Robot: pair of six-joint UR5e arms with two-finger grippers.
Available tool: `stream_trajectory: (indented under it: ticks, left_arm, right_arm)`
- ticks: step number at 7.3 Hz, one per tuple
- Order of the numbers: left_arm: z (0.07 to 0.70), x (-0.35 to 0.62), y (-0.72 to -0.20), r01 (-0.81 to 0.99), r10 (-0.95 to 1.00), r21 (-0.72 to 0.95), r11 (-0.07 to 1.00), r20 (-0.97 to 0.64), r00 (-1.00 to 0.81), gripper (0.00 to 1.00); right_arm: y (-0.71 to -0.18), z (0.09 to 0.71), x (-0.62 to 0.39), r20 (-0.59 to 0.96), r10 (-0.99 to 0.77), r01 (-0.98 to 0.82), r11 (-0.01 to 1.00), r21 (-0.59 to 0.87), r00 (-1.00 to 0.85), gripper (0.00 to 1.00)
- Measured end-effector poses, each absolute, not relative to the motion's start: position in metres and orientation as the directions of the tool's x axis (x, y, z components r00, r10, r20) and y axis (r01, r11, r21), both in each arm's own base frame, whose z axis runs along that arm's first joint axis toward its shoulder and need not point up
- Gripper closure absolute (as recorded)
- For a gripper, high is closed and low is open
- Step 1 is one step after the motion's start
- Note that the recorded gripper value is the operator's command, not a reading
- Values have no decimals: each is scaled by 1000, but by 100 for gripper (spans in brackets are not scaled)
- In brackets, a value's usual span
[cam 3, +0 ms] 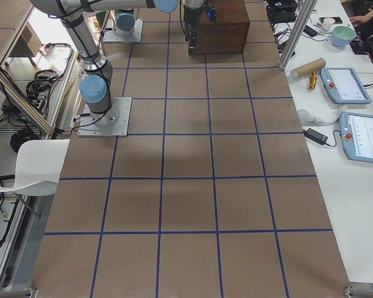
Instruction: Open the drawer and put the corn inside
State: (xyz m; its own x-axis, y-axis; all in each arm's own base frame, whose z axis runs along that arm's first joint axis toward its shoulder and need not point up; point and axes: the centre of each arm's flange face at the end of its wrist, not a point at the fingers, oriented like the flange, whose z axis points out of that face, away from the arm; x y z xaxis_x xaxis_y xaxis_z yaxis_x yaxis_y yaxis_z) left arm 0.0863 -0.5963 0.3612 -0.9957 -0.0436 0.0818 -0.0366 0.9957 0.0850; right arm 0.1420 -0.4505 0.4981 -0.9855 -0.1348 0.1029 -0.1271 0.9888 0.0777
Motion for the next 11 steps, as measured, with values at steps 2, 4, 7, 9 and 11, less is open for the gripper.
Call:
stream_trajectory:
  ticks: [2,4,7,9,11]
  left_arm:
    - [378,84,-591,-39,-44,70,997,74,-996,0]
    - [418,71,-572,-46,-51,69,997,74,-996,0]
    - [495,-12,-546,-52,-58,82,995,64,-996,0]
    - [502,-89,-533,-42,-46,85,996,46,-998,0]
    - [497,-136,-520,-30,-31,70,997,21,-999,0]
  right_arm:
    - [-451,498,142,103,-135,-127,989,79,-985,0]
    - [-451,498,142,103,-135,-127,989,79,-985,0]
    - [-451,498,142,103,-135,-127,989,78,-985,0]
    - [-451,498,142,103,-135,-127,989,78,-986,0]
    - [-451,498,142,102,-135,-127,989,78,-986,0]
